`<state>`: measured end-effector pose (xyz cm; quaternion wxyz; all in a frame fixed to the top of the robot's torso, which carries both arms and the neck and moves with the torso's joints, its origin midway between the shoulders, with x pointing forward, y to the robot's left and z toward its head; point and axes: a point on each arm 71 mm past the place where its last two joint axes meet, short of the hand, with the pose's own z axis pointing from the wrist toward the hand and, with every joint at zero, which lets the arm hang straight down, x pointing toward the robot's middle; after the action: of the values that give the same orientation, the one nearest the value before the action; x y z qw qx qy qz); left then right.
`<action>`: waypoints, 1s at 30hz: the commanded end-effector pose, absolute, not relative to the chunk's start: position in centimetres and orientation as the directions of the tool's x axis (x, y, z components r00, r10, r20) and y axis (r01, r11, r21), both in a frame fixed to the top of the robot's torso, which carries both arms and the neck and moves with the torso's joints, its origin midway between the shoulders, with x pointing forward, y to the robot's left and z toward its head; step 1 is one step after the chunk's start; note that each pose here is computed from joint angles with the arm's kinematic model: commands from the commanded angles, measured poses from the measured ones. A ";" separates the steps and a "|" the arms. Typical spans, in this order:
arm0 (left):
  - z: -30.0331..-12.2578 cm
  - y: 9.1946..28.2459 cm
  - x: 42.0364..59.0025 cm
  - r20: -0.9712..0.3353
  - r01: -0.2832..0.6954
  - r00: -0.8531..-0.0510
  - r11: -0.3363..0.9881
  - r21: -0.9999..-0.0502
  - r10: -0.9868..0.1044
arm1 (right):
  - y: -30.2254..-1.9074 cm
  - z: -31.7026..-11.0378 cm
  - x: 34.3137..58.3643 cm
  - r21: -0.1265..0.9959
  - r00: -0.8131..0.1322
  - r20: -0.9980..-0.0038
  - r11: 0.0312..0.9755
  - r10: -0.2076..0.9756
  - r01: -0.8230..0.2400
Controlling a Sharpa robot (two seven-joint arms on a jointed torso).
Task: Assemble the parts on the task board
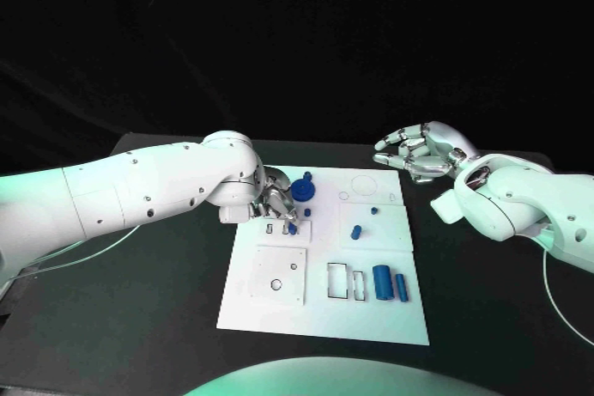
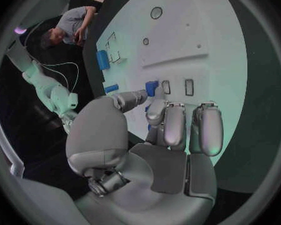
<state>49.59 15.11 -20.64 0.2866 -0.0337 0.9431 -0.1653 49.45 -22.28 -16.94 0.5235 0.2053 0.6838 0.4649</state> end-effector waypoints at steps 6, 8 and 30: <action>-20.9 15.1 49.4 -0.511 0.033 -0.845 0.939 -0.342 -0.156 | -22.2 -17.0 49.4 0.849 -0.383 -0.529 0.485 0.758 -0.211; -20.9 15.1 49.4 -0.510 0.031 -0.845 0.938 -0.346 -0.160 | -22.2 -17.0 49.4 0.848 -0.382 -0.529 0.485 0.758 -0.211; -20.4 15.5 49.5 -0.494 -0.036 -0.818 0.883 -0.468 -0.295 | -22.3 -17.1 49.4 0.848 -0.382 -0.529 0.488 0.758 -0.207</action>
<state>49.51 15.85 -20.68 0.2834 -0.0698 0.9360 -0.1969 49.46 -22.44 -17.05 0.5235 0.2065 0.6847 0.4631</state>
